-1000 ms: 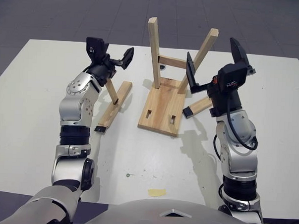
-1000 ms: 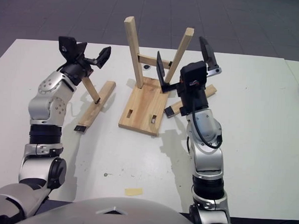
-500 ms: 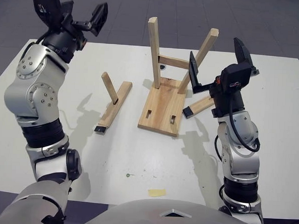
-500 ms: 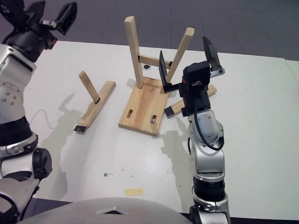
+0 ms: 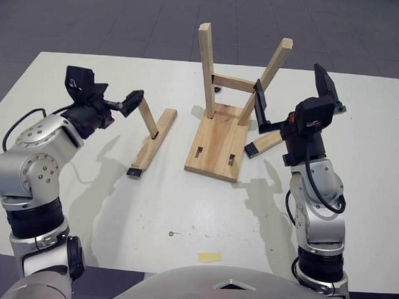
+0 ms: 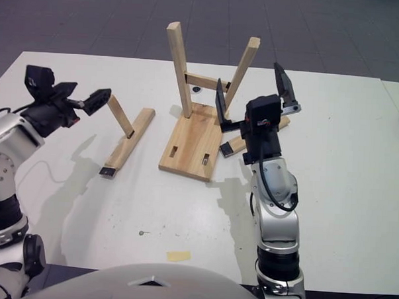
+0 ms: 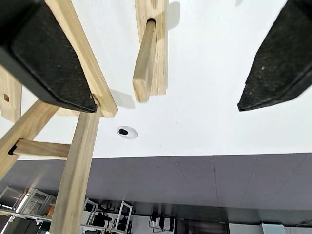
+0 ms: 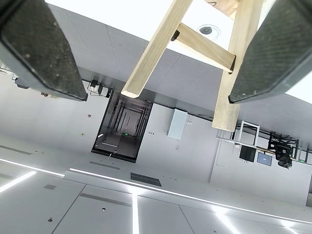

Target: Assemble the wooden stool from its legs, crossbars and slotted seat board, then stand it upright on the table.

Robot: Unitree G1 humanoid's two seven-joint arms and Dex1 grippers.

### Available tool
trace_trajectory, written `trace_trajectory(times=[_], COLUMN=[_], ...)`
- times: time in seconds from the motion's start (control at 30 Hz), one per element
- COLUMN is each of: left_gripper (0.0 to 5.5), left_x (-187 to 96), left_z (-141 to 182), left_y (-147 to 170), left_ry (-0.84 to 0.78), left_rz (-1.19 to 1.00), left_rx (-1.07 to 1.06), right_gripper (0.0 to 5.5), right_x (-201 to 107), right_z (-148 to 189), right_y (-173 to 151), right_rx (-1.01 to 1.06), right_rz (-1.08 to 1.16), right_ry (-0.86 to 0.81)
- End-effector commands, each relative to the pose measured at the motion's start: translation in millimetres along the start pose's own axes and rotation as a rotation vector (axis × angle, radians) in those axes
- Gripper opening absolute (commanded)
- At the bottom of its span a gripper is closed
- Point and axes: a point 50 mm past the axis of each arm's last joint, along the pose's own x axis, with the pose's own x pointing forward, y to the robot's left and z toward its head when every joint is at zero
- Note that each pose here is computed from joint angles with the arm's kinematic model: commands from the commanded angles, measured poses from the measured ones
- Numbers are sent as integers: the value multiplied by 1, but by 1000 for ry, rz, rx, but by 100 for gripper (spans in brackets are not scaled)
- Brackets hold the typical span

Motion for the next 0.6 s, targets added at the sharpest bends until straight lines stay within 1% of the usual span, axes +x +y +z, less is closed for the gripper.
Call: trace_trajectory(times=[0.03, 0.23, 0.53, 0.6], left_gripper=[538, 538, 538, 509], left_x=[0, 0, 5, 3], left_z=[-17, -36, -87, -93], left_y=[-2, -5, -10, -11], left_ry=[85, 189, 416, 456], left_rz=[-7, -27, -66, -77], left_rx=[20, 56, 110, 105], right_gripper=[540, 540, 540, 540], right_x=[0, 4, 5, 5], right_z=[-1, 1, 1, 1], right_y=[1, 1, 5, 4], right_rx=[5, 3, 12, 9], right_rz=[-5, -6, -9, -10], right_ry=[5, -11, -9, -8])
